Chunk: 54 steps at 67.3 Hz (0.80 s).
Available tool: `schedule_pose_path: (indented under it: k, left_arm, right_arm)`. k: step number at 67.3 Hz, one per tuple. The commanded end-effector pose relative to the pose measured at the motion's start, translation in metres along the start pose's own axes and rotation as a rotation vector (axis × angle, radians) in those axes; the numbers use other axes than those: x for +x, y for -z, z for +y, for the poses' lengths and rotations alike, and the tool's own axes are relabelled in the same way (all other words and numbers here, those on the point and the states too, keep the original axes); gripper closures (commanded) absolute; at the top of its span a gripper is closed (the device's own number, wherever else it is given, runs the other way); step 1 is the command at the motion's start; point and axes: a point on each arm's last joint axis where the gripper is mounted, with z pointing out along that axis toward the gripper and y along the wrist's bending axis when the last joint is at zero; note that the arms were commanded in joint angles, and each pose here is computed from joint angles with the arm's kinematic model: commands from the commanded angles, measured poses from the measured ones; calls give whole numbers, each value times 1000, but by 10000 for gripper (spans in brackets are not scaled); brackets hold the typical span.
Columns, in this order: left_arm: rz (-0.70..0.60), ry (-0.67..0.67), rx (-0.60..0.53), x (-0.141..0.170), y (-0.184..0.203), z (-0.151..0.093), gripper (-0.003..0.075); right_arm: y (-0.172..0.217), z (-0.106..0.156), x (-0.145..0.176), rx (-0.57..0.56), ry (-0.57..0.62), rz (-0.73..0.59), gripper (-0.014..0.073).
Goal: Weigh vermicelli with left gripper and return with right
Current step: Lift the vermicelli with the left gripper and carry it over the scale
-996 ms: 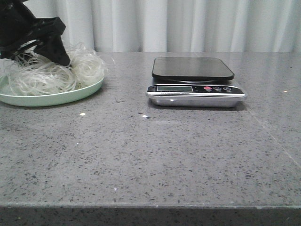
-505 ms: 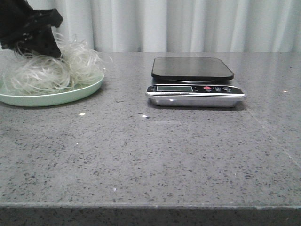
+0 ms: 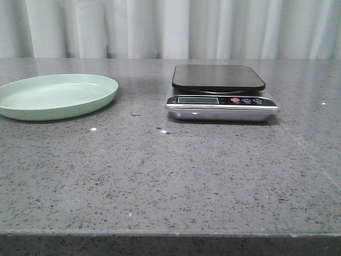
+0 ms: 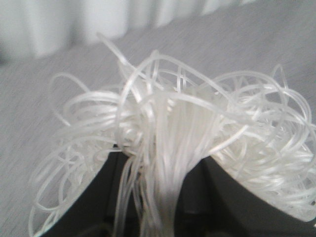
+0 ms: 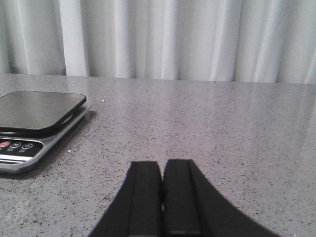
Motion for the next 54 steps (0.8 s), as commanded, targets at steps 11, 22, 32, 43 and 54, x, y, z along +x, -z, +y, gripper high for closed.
schedule_pose_path:
  k: [11, 22, 32, 43, 54]
  left_arm:
    - [-260, -54, 111, -39, -10, -66, 582]
    - [-204, -63, 162, -25, -58, -87, 582]
    - [-164, -60, 160, -11, -96, -90, 582]
    - [-123, -56, 150, 3, -120, -87, 582]
    - [-99, -53, 150, 9, -129, -86, 583]
  right_arm:
    - [2, -1, -10, 13, 0, -96, 445]
    - [2, -1, -10, 13, 0, -96, 445]
    - [2, -1, -10, 13, 0, -96, 445]
    - [2, -1, -10, 13, 0, -96, 445]
    - [2, -1, -10, 13, 0, -96, 445]
